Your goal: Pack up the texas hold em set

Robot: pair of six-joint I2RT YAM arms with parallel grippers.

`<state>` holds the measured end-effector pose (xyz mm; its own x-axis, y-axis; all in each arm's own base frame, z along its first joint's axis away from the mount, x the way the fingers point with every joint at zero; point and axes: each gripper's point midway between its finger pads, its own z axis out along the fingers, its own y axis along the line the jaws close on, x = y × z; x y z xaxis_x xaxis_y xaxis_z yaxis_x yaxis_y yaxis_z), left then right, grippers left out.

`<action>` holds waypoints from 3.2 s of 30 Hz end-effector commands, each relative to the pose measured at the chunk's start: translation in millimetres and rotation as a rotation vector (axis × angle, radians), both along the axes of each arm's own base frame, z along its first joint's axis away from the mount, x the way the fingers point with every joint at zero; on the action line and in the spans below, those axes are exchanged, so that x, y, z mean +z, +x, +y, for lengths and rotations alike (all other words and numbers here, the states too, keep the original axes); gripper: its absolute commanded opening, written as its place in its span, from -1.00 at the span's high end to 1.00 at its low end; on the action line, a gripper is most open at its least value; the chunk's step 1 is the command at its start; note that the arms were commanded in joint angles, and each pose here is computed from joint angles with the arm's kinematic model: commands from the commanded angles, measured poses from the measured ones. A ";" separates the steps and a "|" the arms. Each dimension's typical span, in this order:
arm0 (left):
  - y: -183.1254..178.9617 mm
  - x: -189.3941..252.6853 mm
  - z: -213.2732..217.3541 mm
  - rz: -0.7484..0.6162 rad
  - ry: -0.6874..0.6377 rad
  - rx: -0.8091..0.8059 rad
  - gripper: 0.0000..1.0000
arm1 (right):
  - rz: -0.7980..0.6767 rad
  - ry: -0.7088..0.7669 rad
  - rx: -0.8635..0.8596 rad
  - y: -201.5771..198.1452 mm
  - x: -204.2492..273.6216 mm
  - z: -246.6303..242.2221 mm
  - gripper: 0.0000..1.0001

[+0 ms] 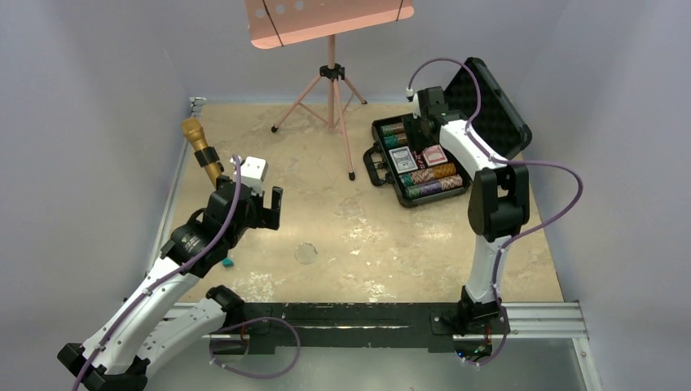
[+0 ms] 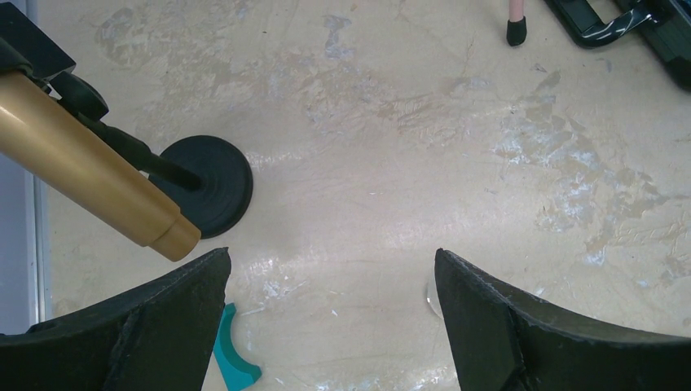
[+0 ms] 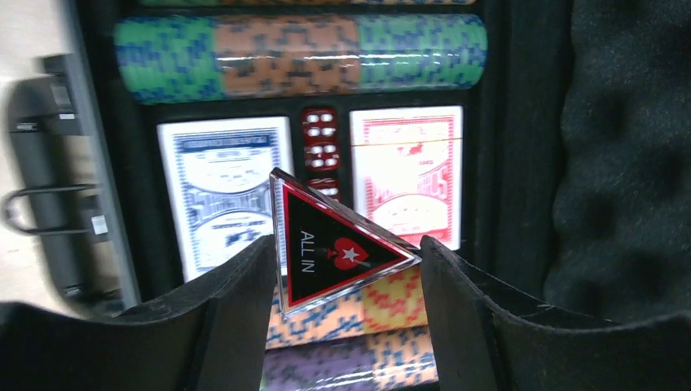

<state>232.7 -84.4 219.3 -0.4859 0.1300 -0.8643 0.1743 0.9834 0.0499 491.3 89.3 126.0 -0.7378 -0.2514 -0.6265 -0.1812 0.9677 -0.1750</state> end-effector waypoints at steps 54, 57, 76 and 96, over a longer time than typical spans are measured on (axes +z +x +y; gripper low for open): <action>4.7 9.6 -1.7 -0.033 -0.007 -0.007 -0.97 | 0.126 -0.096 -0.005 33.7 -65.8 -66.7 -0.28; 4.7 9.6 -1.9 -0.033 -0.007 -0.008 -0.97 | 0.123 -0.096 0.002 33.5 -63.4 -66.2 -0.39; 3.2 10.5 -3.4 -0.035 -0.012 -0.022 -0.97 | -0.006 -0.060 -0.001 35.3 -0.7 -61.1 -0.61; 2.7 10.0 -14.1 -0.028 -0.053 -0.060 -1.00 | -0.138 0.318 -0.064 -48.0 85.9 41.6 -0.49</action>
<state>229.6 -92.1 220.2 -0.4849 0.1285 -0.8651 0.2164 0.9760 0.0236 469.7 88.9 207.4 -0.6324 -0.0692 -0.7715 -0.1205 0.9927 0.0097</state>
